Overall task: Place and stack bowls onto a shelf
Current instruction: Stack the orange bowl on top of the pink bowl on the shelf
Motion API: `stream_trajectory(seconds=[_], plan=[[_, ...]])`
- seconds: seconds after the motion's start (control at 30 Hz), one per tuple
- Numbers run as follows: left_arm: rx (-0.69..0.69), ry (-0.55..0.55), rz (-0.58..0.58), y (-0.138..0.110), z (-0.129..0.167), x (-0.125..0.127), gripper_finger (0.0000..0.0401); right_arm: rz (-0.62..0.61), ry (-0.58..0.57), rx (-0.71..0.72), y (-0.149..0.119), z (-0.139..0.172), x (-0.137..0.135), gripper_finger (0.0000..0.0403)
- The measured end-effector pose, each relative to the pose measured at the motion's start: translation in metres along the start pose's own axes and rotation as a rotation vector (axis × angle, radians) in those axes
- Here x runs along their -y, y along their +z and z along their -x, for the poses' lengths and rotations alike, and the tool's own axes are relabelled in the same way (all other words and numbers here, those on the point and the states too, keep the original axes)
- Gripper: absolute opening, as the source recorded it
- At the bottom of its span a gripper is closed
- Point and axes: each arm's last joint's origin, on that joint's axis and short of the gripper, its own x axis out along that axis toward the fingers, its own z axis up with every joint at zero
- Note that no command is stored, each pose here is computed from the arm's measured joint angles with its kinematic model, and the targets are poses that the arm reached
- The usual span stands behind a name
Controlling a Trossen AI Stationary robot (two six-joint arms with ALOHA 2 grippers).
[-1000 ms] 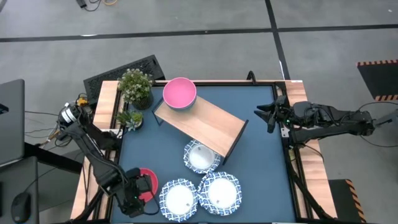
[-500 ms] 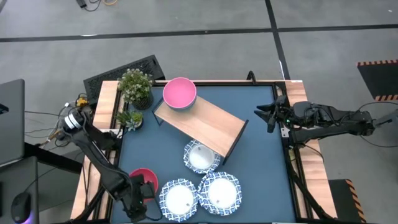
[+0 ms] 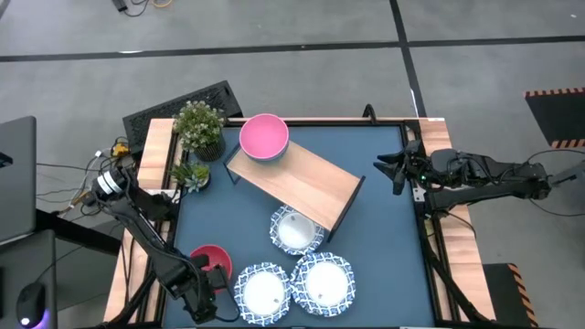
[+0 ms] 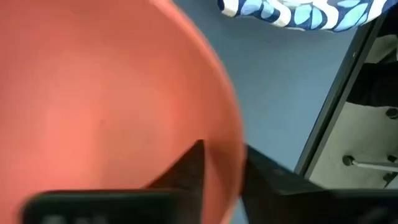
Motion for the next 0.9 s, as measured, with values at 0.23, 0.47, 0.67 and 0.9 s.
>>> stream_trajectory(seconds=[0.23,0.47,0.67,0.9], plan=[[0.009,-0.003,-0.002,0.003,0.006,-0.002,0.0005,0.0,-0.001,-0.001,0.0,0.0,0.0,0.0177],[0.039,-0.034,0.11,0.005,0.051,-0.006,0.0001,0.001,-0.001,-0.001,0.0,0.0,0.0,0.0177],[0.176,-0.108,0.173,0.016,0.109,-0.017,0.0001,0.0,-0.001,-0.001,0.0,0.0,0.0,0.0177],[0.534,-0.153,0.158,0.039,0.177,-0.041,0.0001,0.0,-0.001,-0.001,0.0,0.0,0.0,0.0177]])
